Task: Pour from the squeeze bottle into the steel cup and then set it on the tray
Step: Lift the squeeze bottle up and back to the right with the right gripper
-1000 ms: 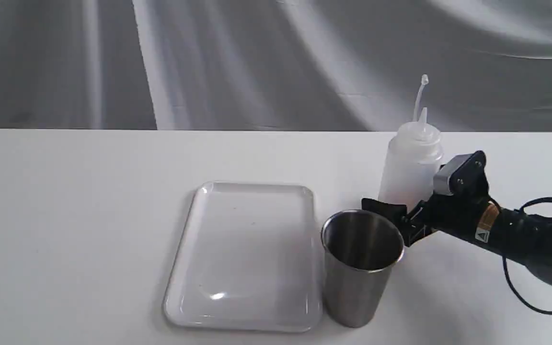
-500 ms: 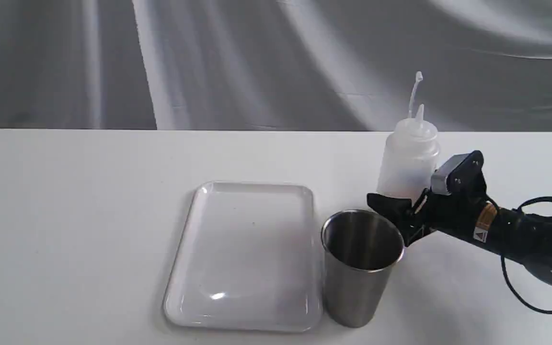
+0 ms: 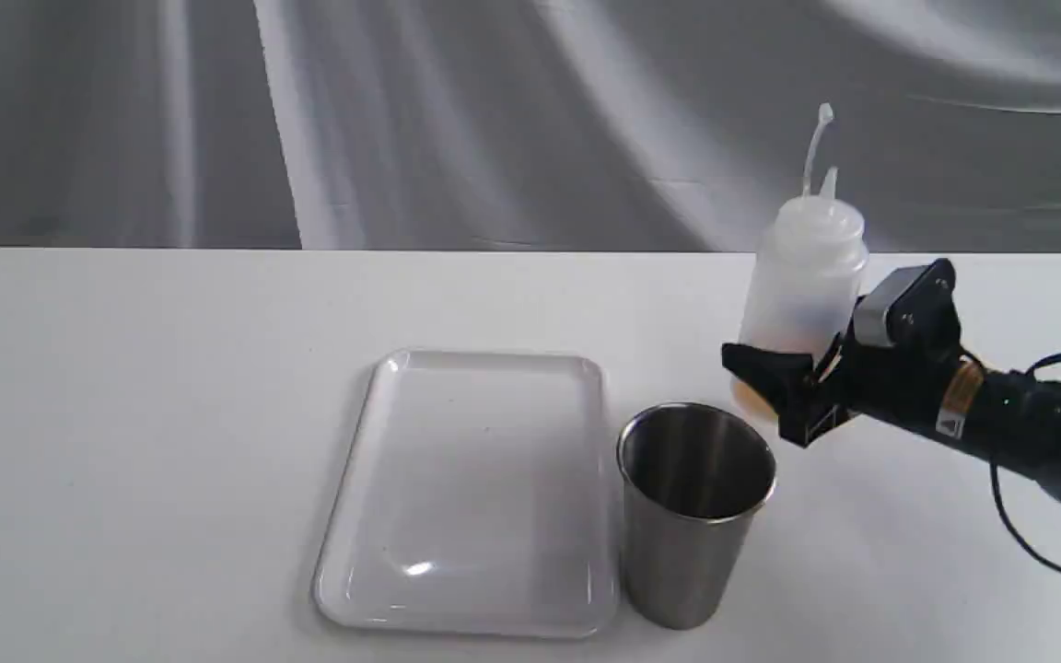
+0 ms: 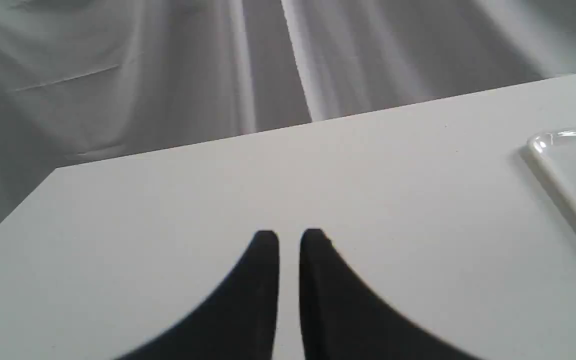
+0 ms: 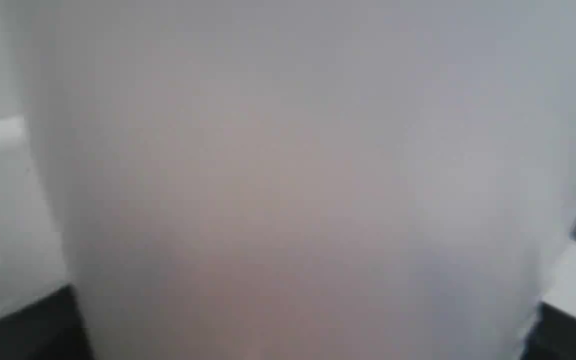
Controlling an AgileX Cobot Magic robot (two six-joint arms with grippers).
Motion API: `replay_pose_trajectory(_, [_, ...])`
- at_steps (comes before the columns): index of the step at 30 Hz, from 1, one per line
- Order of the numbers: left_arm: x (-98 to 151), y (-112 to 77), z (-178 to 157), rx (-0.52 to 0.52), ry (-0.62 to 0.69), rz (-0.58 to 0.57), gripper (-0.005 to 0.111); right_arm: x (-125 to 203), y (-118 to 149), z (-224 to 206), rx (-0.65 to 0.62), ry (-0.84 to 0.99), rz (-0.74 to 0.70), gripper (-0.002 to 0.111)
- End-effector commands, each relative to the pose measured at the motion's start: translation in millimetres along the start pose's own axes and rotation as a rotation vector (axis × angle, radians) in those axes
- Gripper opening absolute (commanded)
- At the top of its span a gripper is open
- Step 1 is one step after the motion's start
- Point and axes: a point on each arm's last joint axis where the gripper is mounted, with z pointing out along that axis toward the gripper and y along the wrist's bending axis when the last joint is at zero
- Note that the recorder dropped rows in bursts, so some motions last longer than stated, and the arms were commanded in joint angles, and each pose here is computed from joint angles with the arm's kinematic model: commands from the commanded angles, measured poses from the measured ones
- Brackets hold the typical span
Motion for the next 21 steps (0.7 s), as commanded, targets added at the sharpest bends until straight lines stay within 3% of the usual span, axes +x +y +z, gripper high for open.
replay_pose_trajectory(1, [0,-0.1,0,-0.002,-0.013,-0.006,0.008,-39,-9,-9,0.026,-0.084,-0.031,0.0])
replay_pose_trajectory(12, [0,-0.1,0,-0.002,-0.013,-0.008,0.008,-145,-7,-40,0.081,-0.069,-0.068,0.0])
replay_pose_trajectory(15, [0,-0.1,0,-0.002,-0.013,-0.008,0.008,-171,2,-56,0.07,-0.056,-0.146,0.0])
replay_pose_trajectory(21, [0,-0.1,0,-0.002,-0.013,-0.006,0.008,-187,23,-99,0.13,-0.017,-0.147,0.0])
